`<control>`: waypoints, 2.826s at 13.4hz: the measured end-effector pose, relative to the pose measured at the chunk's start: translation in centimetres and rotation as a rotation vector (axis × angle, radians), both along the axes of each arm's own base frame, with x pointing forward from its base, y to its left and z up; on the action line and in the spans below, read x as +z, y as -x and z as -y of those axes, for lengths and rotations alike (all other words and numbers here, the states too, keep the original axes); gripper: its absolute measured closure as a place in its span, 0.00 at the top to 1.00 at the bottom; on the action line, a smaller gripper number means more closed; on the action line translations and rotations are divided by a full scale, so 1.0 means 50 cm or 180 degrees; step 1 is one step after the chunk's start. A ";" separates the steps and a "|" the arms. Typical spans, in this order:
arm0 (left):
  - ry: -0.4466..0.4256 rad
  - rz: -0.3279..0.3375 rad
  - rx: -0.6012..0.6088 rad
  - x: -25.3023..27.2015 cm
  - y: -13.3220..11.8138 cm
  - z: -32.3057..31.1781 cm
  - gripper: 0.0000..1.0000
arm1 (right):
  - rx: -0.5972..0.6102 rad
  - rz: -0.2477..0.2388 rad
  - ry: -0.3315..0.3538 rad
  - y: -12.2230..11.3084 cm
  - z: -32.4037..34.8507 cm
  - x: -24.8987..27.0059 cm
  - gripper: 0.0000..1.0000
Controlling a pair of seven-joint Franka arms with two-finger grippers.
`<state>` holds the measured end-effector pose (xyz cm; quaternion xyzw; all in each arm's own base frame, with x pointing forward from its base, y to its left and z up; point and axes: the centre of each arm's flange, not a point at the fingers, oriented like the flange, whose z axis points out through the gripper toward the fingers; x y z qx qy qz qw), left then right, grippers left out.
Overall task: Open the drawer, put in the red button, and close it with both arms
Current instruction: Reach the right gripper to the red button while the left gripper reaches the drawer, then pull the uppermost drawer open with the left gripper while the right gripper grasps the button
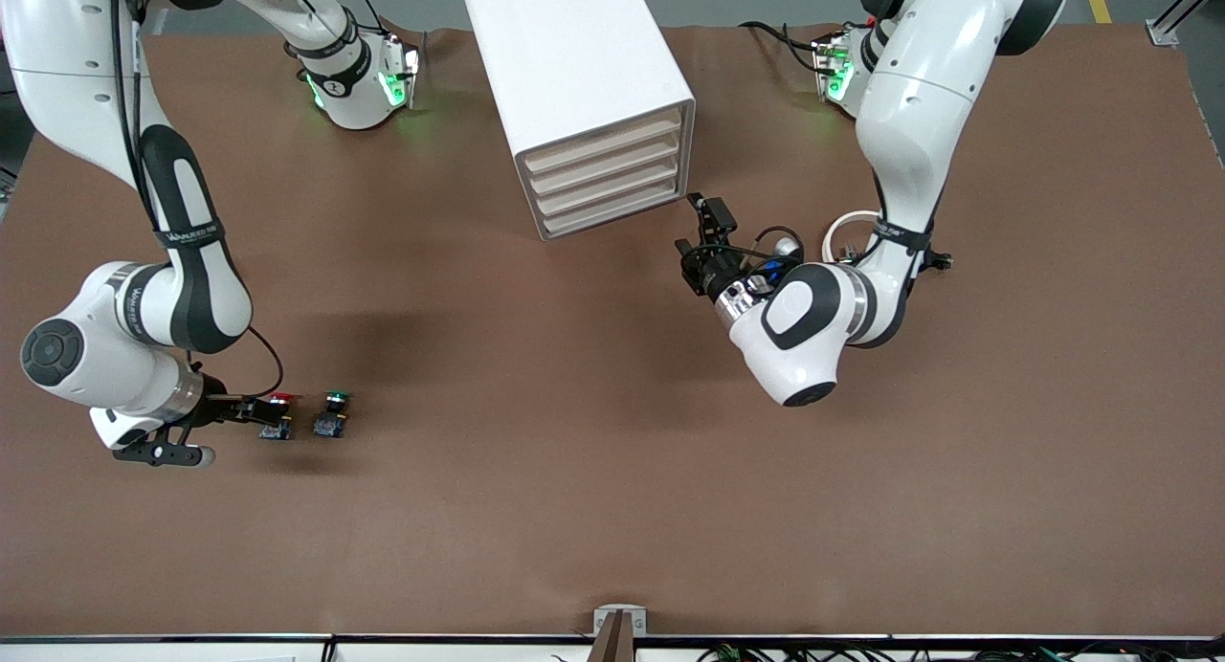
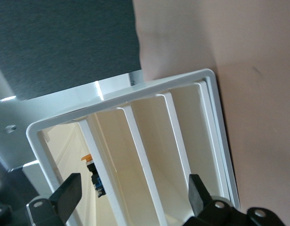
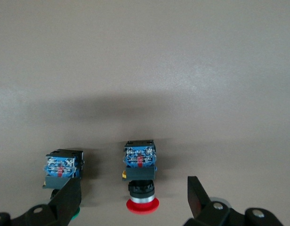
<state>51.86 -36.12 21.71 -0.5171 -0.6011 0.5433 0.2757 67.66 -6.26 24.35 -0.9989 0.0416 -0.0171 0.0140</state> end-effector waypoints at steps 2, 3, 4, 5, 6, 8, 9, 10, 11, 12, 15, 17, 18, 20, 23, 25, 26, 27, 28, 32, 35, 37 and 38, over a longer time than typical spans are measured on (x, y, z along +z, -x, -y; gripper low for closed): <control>-0.0117 -0.0186 -0.0049 -0.059 0.033 0.016 1.00 | 0.0034 -0.0007 0.0004 0.000 0.001 -0.022 1.00; -0.0158 -0.0267 -0.0080 -0.085 0.051 0.027 1.00 | 0.0060 -0.0002 0.0009 0.000 0.001 -0.031 1.00; -0.0186 -0.0347 -0.0103 -0.105 0.070 0.040 1.00 | 0.0081 -0.0003 0.0012 0.000 0.001 -0.040 1.00; -0.0197 -0.0415 -0.0124 -0.118 0.088 0.053 0.91 | 0.0088 0.0000 0.0016 0.001 0.002 -0.048 1.00; -0.0181 -0.0472 -0.0142 -0.124 0.102 0.065 0.80 | 0.0091 0.0004 0.0020 0.001 0.002 -0.056 1.00; -0.0136 -0.0530 -0.0184 -0.119 0.120 0.085 0.61 | 0.0094 0.0016 0.0028 0.002 0.002 -0.069 1.00; -0.0125 -0.0540 -0.0195 -0.118 0.124 0.090 0.59 | 0.0094 0.0010 0.0029 0.005 0.002 -0.075 1.00; -0.0117 -0.0548 -0.0204 -0.117 0.126 0.093 0.56 | 0.0094 0.0002 0.0029 0.007 0.002 -0.080 1.00; -0.0107 -0.0561 -0.0218 -0.116 0.130 0.096 0.55 | 0.0094 0.0003 0.0031 0.007 0.003 -0.084 1.00; -0.0097 -0.0577 -0.0235 -0.115 0.135 0.101 0.55 | 0.0094 0.0006 0.0033 0.007 0.003 -0.087 1.00; -0.0074 -0.0660 -0.0319 -0.119 0.166 0.122 0.55 | 0.0095 -0.0016 0.0033 0.010 0.002 -0.101 1.00; -0.0046 -0.0728 -0.0404 -0.120 0.198 0.145 0.55 | 0.0100 -0.0039 0.0029 0.012 -0.001 -0.111 1.00; -0.0046 -0.0746 -0.0431 -0.122 0.208 0.151 0.52 | 0.0102 -0.0046 0.0027 0.012 -0.001 -0.115 1.00; -0.0052 -0.0764 -0.0471 -0.124 0.222 0.160 0.41 | 0.0103 -0.0061 0.0025 0.014 -0.002 -0.122 1.00; -0.0032 -0.0781 -0.0530 -0.121 0.240 0.177 0.24 | 0.0103 -0.0071 0.0025 0.015 -0.003 -0.131 1.00; -0.0095 -0.0793 -0.0514 -0.126 0.242 0.177 0.11 | 0.0101 -0.0068 0.0025 0.015 -0.003 -0.132 0.93; -0.0115 -0.0801 -0.0509 -0.126 0.242 0.176 0.11 | 0.0092 -0.0065 0.0024 0.014 -0.003 -0.131 0.81; -0.0120 -0.0803 -0.0508 -0.126 0.242 0.176 0.11 | 0.0077 -0.0063 0.0023 0.014 -0.003 -0.131 0.68; -0.0120 -0.0803 -0.0507 -0.126 0.242 0.176 0.11 | 0.0063 -0.0061 0.0021 0.013 -0.007 -0.130 0.56; -0.0118 -0.0804 -0.0468 -0.126 0.231 0.166 0.11 | 0.0038 -0.0031 0.0018 0.004 -0.030 -0.122 0.41; -0.0113 -0.0808 -0.0377 -0.126 0.206 0.143 0.11 | -0.0002 -0.0111 -0.0004 -0.006 -0.035 -0.103 0.41; -0.0098 -0.0800 -0.0301 -0.124 0.185 0.126 0.11 | -0.0110 -0.0254 -0.0042 -0.021 -0.051 -0.058 0.41; -0.0087 -0.0798 -0.0248 -0.124 0.173 0.115 0.11 | -0.0175 -0.0282 -0.0056 -0.027 -0.068 -0.021 0.41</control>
